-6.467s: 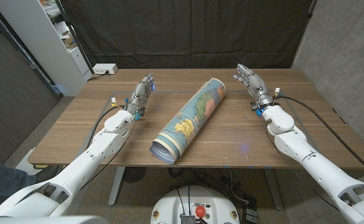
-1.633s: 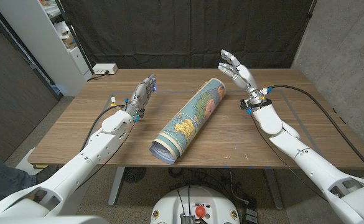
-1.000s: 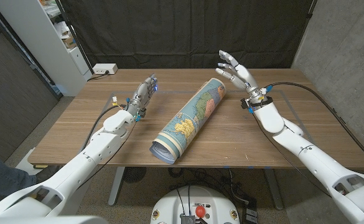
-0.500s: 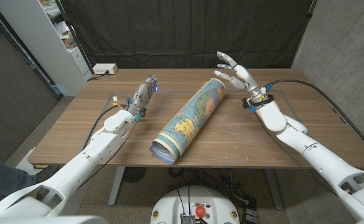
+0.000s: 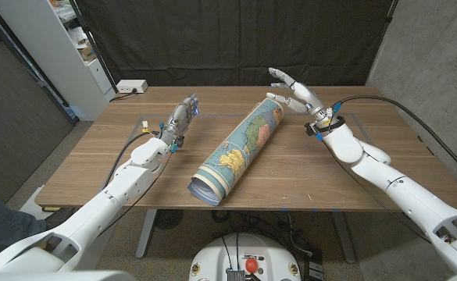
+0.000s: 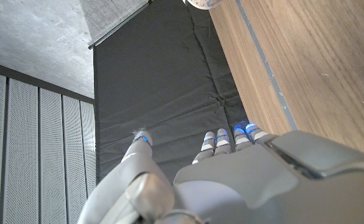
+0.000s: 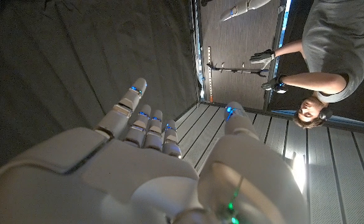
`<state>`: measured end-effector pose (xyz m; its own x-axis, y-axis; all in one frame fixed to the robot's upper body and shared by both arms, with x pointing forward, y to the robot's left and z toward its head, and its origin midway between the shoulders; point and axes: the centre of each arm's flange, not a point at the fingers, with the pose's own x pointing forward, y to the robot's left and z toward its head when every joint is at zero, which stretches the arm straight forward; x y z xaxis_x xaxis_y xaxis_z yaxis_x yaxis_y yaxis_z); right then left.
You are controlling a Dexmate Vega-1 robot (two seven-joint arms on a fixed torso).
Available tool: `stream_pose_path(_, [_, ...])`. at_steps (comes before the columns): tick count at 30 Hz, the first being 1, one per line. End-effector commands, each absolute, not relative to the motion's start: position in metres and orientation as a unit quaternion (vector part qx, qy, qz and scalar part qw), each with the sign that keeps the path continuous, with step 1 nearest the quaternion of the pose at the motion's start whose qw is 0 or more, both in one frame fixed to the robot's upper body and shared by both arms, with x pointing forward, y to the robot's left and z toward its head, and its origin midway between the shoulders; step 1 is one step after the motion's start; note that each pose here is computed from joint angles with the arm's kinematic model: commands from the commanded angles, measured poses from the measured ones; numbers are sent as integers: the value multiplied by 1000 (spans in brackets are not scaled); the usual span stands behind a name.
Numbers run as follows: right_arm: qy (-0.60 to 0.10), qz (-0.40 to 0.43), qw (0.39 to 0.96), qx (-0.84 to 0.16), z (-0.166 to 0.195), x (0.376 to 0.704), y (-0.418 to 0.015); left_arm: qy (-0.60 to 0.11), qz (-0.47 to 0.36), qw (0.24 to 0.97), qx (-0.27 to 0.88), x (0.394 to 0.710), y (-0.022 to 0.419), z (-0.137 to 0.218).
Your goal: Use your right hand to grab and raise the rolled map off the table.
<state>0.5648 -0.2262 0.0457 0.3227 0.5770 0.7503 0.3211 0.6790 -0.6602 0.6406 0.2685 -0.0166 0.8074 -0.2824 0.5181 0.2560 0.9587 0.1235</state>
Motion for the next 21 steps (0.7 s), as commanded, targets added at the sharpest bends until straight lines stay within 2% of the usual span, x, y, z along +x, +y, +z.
stream_pose_path(1, [-570, 95, 701, -418, 47, 562, -225, -275, -142, 951, 24, 640, 267, -19])
stream_pose_path(21, [-566, 87, 673, -468, 51, 552, -227, -277, -144, 949, 29, 637, 266, -18])
